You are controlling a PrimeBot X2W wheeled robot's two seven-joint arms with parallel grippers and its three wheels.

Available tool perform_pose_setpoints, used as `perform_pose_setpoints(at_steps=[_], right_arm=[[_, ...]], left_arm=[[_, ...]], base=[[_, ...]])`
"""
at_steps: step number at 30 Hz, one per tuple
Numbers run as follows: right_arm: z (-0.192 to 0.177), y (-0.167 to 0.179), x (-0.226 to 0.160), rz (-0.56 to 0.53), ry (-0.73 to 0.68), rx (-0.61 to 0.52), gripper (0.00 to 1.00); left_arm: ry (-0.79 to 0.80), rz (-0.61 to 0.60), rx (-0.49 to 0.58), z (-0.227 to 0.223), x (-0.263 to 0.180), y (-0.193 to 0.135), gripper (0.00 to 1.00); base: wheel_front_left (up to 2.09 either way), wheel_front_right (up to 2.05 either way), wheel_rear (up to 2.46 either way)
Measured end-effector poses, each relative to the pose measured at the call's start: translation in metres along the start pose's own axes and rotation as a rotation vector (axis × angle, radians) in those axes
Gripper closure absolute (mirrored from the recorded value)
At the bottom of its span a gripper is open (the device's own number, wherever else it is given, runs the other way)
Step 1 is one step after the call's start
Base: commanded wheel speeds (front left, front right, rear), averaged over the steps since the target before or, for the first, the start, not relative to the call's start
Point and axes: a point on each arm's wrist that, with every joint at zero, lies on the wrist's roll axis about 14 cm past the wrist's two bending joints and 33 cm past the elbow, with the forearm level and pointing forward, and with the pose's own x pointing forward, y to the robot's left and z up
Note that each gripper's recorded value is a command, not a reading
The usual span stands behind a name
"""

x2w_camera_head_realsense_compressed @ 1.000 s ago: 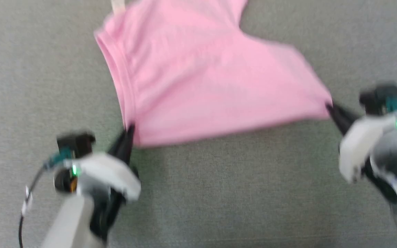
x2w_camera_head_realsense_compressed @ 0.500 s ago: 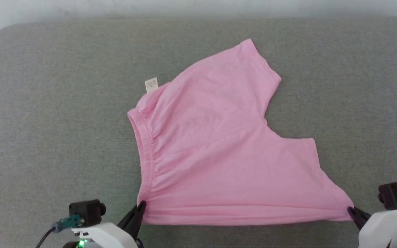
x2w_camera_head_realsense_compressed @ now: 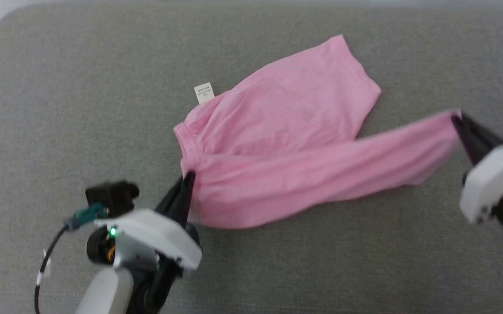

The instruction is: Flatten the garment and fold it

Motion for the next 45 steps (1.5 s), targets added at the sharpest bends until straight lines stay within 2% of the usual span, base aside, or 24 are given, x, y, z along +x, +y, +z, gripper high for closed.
perform_pose_setpoints(at_steps=[7, 8, 9, 12, 22, 30, 33, 34, 35, 40, 45], right_arm=[[0.053, 0.000, 0.076, 0.044, -0.096, -0.035, 1.00], [0.063, -0.001, 0.098, 0.047, -0.106, -0.036, 1.00], [0.063, -0.001, 0.098, 0.047, -0.106, -0.036, 1.00], [0.067, 0.002, 0.140, 0.058, -0.081, -0.060, 1.00], [0.022, 0.028, 0.230, 0.128, 0.116, -0.149, 1.00], [-0.044, 0.048, 0.266, 0.190, 0.372, -0.113, 1.00], [-0.046, 0.050, 0.273, 0.198, 0.403, -0.079, 1.00], [-0.046, 0.051, 0.274, 0.200, 0.409, -0.072, 0.64], [-0.045, 0.051, 0.274, 0.201, 0.408, -0.059, 0.00], [-0.040, 0.054, 0.265, 0.218, 0.379, -0.020, 0.00], [-0.027, 0.061, 0.240, 0.244, 0.254, 0.018, 0.00]], left_arm=[[-0.083, 0.066, 0.003, 0.025, 0.041, 0.013, 1.00], [-0.096, 0.077, -0.007, 0.027, 0.051, 0.016, 1.00], [-0.096, 0.077, -0.007, 0.027, 0.051, 0.016, 1.00], [-0.124, 0.114, -0.017, 0.030, 0.069, 0.027, 1.00], [-0.146, 0.209, -0.015, 0.017, 0.100, 0.064, 1.00], [-0.129, 0.243, -0.018, 0.001, 0.107, 0.081, 1.00], [-0.128, 0.239, -0.015, -0.001, 0.106, 0.082, 0.00], [-0.129, 0.236, -0.023, -0.002, 0.105, 0.082, 0.00], [-0.128, 0.231, -0.030, -0.002, 0.105, 0.081, 0.00], [-0.177, 0.206, -0.031, 0.010, 0.098, 0.072, 0.00], [-0.253, 0.190, 0.003, 0.027, 0.077, 0.063, 0.00]], base=[[0.00, 0.00, 0.00], [0.00, 0.00, 0.00], [0.00, 0.00, 0.00], [0.00, 0.00, 0.00], [0.00, 0.00, 0.00], [0.00, 0.00, 0.00], [0.00, 0.00, 0.00], [0.00, 0.00, 0.00], [0.00, 0.00, 0.00], [0.00, 0.00, 0.00], [0.00, 0.00, 0.00]])
